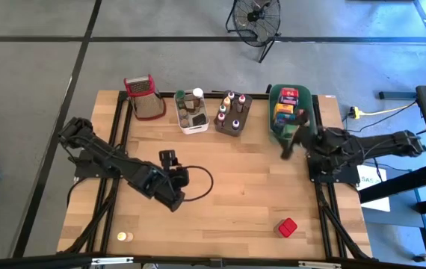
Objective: Pick & Place Kitchen Items
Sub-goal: Put the red seasoning can into the white bin
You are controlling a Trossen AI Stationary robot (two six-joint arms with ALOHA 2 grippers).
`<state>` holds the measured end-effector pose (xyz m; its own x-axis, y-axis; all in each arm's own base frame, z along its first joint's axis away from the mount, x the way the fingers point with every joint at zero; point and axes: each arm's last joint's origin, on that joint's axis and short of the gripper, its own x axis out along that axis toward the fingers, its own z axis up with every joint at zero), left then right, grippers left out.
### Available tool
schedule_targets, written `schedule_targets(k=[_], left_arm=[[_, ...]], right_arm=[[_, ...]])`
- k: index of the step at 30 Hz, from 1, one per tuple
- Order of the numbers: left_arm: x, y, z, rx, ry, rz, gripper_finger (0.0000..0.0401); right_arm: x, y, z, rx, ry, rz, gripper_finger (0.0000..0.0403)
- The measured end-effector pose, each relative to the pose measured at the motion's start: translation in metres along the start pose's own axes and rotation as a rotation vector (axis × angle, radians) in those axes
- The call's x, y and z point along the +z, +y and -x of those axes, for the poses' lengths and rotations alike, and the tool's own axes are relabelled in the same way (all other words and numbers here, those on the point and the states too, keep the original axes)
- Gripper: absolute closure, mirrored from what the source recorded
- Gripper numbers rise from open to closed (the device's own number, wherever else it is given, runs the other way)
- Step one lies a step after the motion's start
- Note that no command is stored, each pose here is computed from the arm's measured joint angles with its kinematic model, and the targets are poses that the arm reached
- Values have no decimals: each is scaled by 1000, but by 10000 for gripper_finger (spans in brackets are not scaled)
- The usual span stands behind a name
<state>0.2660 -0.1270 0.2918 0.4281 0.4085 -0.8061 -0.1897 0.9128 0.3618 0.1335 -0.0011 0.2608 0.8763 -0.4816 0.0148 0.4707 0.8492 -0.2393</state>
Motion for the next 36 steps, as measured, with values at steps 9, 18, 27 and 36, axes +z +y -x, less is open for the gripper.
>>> schedule_targets(k=[9,18,27,36], left_arm=[[2,-22,13,-95,-119,17,118],[6,-41,17,-193,-258,-55,118],[0,-51,-10,-326,-263,-85,119],[-4,-55,-13,-353,-257,-63,120]], right_arm=[[10,34,23,925,-233,86,123],[15,58,44,1143,-318,241,123],[78,72,56,1228,-196,258,123],[105,120,46,1267,306,358,123]])
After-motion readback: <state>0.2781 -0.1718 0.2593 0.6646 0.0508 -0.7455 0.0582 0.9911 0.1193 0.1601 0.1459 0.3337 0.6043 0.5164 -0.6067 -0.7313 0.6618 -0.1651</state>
